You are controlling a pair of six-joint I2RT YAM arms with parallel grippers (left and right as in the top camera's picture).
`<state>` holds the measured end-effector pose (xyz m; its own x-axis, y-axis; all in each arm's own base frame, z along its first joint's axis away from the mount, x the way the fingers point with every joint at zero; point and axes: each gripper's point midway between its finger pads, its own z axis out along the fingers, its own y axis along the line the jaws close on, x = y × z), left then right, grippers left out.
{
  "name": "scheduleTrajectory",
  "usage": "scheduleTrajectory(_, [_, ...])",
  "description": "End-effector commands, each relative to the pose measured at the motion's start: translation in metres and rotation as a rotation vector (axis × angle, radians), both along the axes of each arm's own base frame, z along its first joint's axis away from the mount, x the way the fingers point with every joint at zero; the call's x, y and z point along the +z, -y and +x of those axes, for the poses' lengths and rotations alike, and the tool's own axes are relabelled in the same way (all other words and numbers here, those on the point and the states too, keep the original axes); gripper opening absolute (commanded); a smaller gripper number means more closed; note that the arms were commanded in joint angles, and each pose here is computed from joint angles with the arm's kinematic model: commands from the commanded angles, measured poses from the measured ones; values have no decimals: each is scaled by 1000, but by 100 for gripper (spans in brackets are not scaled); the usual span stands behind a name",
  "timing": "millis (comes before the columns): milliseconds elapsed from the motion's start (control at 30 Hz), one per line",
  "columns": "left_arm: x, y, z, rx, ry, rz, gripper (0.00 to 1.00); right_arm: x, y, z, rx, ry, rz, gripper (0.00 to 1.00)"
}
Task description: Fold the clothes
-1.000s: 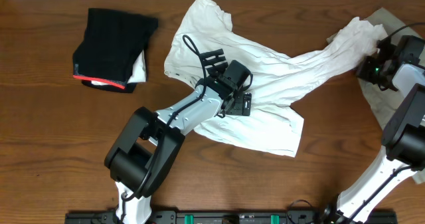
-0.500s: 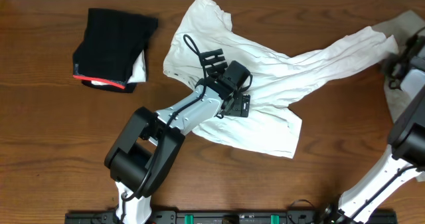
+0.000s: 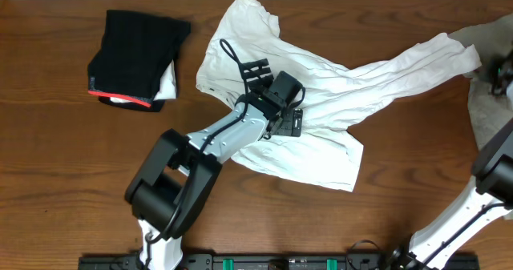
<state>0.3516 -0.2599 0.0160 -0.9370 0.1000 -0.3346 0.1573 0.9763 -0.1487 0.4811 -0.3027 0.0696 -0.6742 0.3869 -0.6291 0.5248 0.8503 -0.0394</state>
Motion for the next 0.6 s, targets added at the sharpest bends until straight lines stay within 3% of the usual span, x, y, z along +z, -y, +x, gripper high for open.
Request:
scheduleTrajectory(0, [66, 7, 19, -9, 144, -77, 100, 85, -45, 31, 120, 139, 5, 58])
scheduleTrajectory(167, [118, -6, 0, -7, 177, -102, 100, 138, -99, 20, 179, 186, 117, 88])
scheduleTrajectory(400, [125, -33, -62, 40, -1, -39, 96, 172, -169, -26, 277, 141, 329, 92])
scheduleTrajectory(500, [112, -24, -98, -31, -100, -11, 87, 171, -183, -48, 272, 75, 375, 93])
scheduleTrajectory(567, [103, -10, -119, -90, -124, 1, 87, 165, -189, -61, 261, 21, 406, 96])
